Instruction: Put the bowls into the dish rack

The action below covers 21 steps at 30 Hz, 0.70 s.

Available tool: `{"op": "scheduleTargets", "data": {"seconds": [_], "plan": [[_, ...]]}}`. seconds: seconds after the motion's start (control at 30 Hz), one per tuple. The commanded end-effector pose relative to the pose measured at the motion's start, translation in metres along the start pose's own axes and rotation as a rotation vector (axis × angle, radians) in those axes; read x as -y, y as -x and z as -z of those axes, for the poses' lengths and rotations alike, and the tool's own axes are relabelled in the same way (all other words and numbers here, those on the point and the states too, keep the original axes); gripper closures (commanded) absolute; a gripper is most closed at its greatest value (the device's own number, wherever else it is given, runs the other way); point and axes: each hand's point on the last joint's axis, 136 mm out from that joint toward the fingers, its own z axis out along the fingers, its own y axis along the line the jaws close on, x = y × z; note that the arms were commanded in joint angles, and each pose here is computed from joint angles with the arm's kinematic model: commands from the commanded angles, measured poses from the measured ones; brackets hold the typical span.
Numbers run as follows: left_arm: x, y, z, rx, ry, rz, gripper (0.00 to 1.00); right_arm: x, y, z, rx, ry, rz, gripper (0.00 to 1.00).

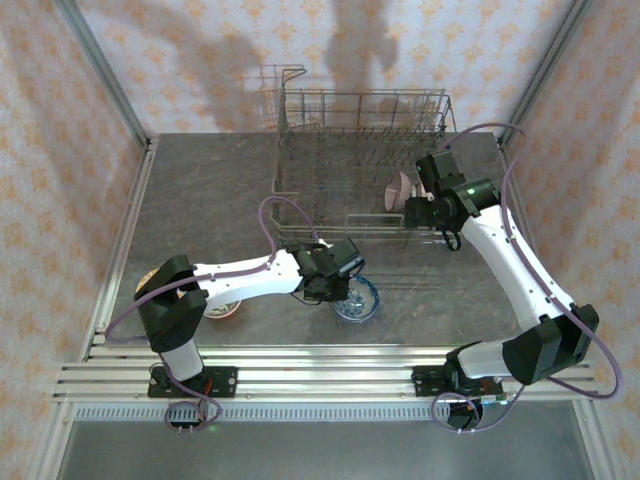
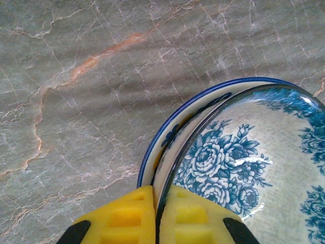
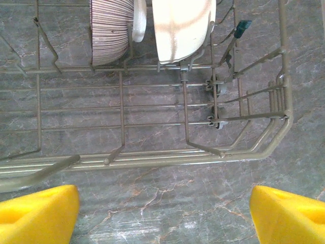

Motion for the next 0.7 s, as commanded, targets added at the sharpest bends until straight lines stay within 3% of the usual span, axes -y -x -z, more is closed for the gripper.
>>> {"op": "scheduleTargets", "data": {"seconds": [0.0, 0.37, 0.67], "plan": [[0.013, 0.021, 0.029, 0.104, -0.042, -0.013, 0.97, 0.001, 0.000, 0.005, 0.018, 0.018, -0.004, 0.13], [0.022, 0.040, 0.063, 0.217, -0.117, -0.043, 1.00, -0.018, -0.004, 0.002, -0.011, 0.125, 0.008, 0.14], [0.026, 0.065, 0.125, 0.359, -0.166, -0.055, 1.00, -0.037, -0.006, 0.017, -0.024, 0.248, 0.047, 0.19]]}}
